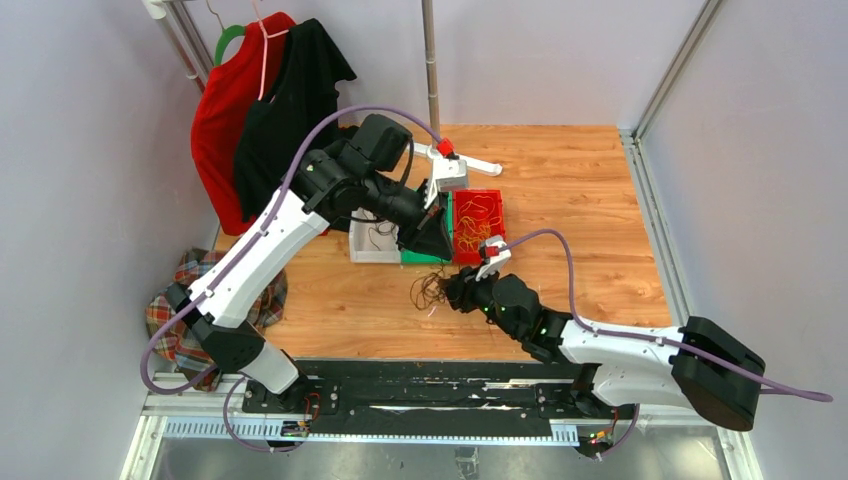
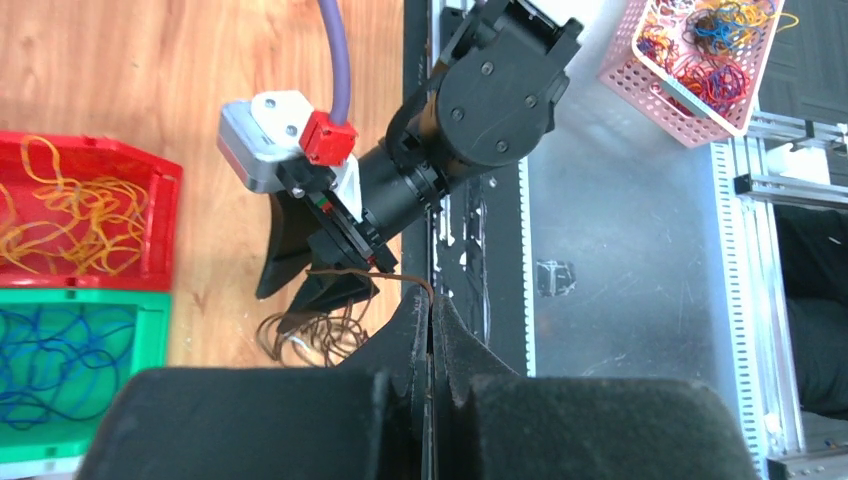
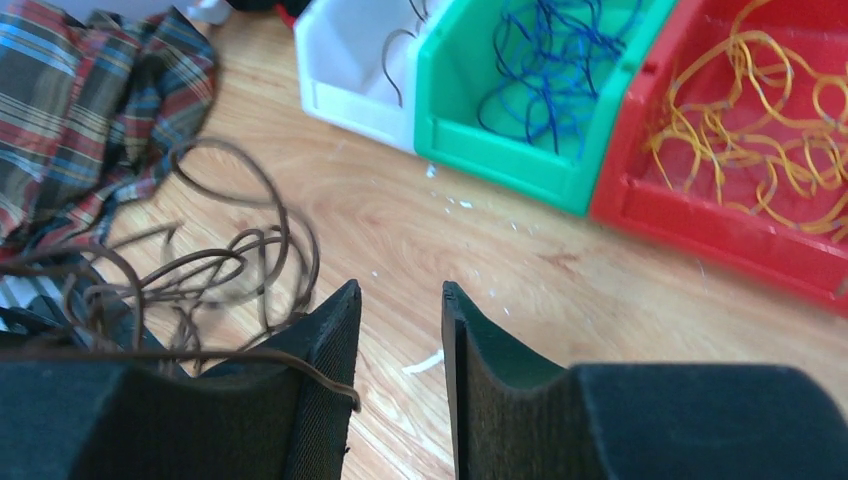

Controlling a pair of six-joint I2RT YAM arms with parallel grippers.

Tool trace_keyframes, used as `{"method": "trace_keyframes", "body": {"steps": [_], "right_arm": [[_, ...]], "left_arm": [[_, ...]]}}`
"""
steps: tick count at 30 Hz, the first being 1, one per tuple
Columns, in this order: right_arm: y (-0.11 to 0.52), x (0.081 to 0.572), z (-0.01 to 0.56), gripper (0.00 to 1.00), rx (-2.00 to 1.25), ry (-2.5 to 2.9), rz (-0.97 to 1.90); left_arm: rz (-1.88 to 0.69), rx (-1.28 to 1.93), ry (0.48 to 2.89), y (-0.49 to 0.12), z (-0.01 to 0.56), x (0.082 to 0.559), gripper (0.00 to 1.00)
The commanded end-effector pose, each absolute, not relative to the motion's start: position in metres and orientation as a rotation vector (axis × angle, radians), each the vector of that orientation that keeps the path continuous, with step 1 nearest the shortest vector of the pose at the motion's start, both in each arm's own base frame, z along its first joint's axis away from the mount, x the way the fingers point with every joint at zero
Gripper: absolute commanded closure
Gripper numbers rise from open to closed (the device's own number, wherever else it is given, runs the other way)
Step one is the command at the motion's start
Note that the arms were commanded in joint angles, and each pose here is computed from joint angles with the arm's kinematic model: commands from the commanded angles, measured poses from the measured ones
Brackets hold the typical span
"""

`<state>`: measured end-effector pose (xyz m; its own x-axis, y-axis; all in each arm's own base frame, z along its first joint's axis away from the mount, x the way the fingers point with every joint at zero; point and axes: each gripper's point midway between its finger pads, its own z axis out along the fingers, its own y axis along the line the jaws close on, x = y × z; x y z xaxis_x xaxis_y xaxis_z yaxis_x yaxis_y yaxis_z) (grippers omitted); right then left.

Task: Untangle the cables

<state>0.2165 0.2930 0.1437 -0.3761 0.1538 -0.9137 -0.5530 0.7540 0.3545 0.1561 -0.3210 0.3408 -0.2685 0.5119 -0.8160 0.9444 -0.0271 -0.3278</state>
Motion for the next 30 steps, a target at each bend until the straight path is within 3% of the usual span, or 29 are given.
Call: {"method": "trace_keyframes", "body": {"steps": [1,11,17,30], "right_arm": [[0.274,0.214,0.114,0.65,-0.251,1.862,0.711],[0.239,0.208,0.078,0.65,-0.203,1.916,0.614],[0.217,0.207,0.064,0.57,-0.176,1.931,0.532],[0.210,0.202,0.053,0.53,-0.181,1.964,0.514]], "left_arm": [[-1.225,1.510,1.688,-0.316,0.380,0.150,1.00],[-1.125,1.410,1.509,-0.305,0.453,0.152,1.00],[-1.016,1.305,1.390,-0.296,0.507,0.160,1.00],[-0.684,1.035,1.137,-0.256,0.597,0.186,1.00]]}}
